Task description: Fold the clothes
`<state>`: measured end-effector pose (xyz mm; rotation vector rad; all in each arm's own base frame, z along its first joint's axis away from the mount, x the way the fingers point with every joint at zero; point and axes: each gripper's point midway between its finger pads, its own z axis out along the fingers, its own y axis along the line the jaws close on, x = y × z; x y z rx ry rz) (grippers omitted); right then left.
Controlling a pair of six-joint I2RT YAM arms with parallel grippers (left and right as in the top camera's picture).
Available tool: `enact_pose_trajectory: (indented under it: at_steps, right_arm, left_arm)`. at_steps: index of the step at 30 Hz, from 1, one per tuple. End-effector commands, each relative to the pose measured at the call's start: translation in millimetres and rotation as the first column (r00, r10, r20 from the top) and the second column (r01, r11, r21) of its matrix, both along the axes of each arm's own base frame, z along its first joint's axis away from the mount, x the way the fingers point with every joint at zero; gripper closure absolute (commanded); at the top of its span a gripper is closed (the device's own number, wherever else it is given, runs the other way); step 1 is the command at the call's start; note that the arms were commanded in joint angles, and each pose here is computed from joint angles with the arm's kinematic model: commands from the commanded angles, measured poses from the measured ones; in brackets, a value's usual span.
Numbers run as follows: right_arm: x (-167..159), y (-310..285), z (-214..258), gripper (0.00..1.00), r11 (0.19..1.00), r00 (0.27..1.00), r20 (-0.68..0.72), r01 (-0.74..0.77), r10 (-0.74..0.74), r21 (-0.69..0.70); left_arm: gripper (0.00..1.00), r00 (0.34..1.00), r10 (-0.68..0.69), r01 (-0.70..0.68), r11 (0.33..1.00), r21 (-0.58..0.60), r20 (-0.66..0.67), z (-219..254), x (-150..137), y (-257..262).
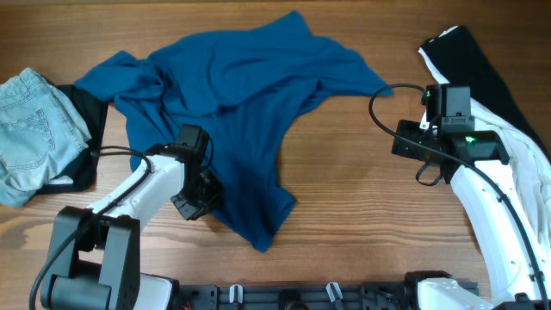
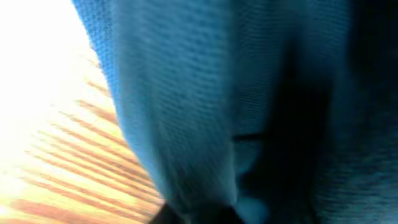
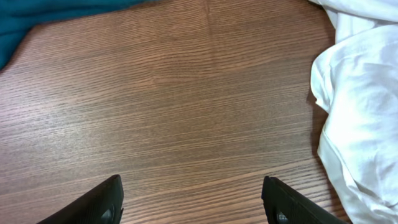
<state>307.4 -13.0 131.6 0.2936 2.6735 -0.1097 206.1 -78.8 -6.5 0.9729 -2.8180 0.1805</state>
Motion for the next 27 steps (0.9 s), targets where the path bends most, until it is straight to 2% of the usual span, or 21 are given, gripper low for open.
enact_pose_trajectory:
  at_steps: [1, 5, 7, 9, 10, 12, 13, 14, 15, 19, 22, 25, 27]
  right_arm:
    - [0.7, -1.4, -0.3, 0.27, 1.000, 1.000, -0.011, 0.007, -0.007, -0.003]
    - [3.2, 14.3, -4.1, 0.23, 0.994, 0.995, -0.020, -0.101, 0.103, 0.049]
    - [4.9, 17.2, -9.0, 0.22, 0.991, 0.992, -0.032, -0.123, 0.125, 0.058]
    - [7.7, 18.1, -16.8, 0.22, 0.992, 0.994, -0.049, -0.099, 0.103, 0.074]
    - [11.2, 23.4, -22.5, 0.25, 0.989, 0.992, -0.054, -0.108, 0.114, 0.103]
    - [19.9, 40.1, -31.6, 0.38, 0.970, 0.983, -0.046, -0.165, 0.176, 0.181]
    - [23.5, 46.4, -36.9, 0.55, 0.960, 0.980, -0.046, -0.180, 0.194, 0.213]
    - [27.5, 47.9, -44.0, 0.81, 0.960, 0.982, -0.054, -0.166, 0.183, 0.227]
    - [32.1, 43.4, -51.2, 0.85, 0.969, 0.989, -0.066, -0.112, 0.129, 0.220]
    - [52.6, 8.4, -70.2, 0.85, 0.988, 0.997, -0.055, 0.058, -0.050, 0.143]
    - [53.6, -23.1, -79.1, 0.96, 0.977, 0.984, -0.065, 0.173, -0.166, 0.127]
    - [51.5, -57.8, -89.0, 0.96, 0.952, 0.964, -0.078, 0.263, -0.254, 0.153]
    - [51.0, -70.3, -95.1, 0.96, 0.952, 0.964, -0.083, 0.263, -0.253, 0.155]
  left_arm:
    - [0.96, 0.998, -0.014, 0.015, 1.000, 0.020, -0.058, 3.7, -14.4, 9.6]
    - [0.96, 0.998, 0.001, 0.005, 0.994, 0.110, -0.057, 48.4, -7.3, 51.7]
    - [0.96, 1.000, 0.031, -0.031, 0.987, 0.160, 0.003, 78.8, 2.8, 80.8]
    - [0.96, 0.995, 0.060, -0.072, 0.986, 0.153, 0.084, 102.7, 12.1, 99.7]
    - [0.96, 0.987, 0.099, -0.117, 0.982, 0.145, 0.128, 112.5, 14.3, 108.8]
    - [0.96, 0.975, 0.147, -0.171, 0.975, 0.142, 0.164, 120.4, 12.2, 119.6]
    - [0.96, 0.973, 0.157, -0.182, 0.973, 0.142, 0.171, 122.4, 10.7, 123.4]
    - [0.96, 0.970, 0.171, -0.196, 0.970, 0.142, 0.173, 123.3, 8.8, 127.4]
    - [0.96, 0.969, 0.178, -0.203, 0.969, 0.141, 0.169, 123.2, 7.8, 128.6]
    - [0.96, 0.971, 0.169, -0.193, 0.972, 0.138, 0.169, 123.0, 8.1, 127.1]
    - [0.96, 0.971, 0.169, -0.193, 0.972, 0.135, 0.169, 123.0, 8.3, 126.5]
    - [0.96, 0.971, 0.169, -0.193, 0.972, 0.135, 0.170, 123.0, 8.4, 126.5]
    - [0.96, 0.970, 0.169, -0.193, 0.972, 0.135, 0.174, 123.0, 9.4, 126.8]
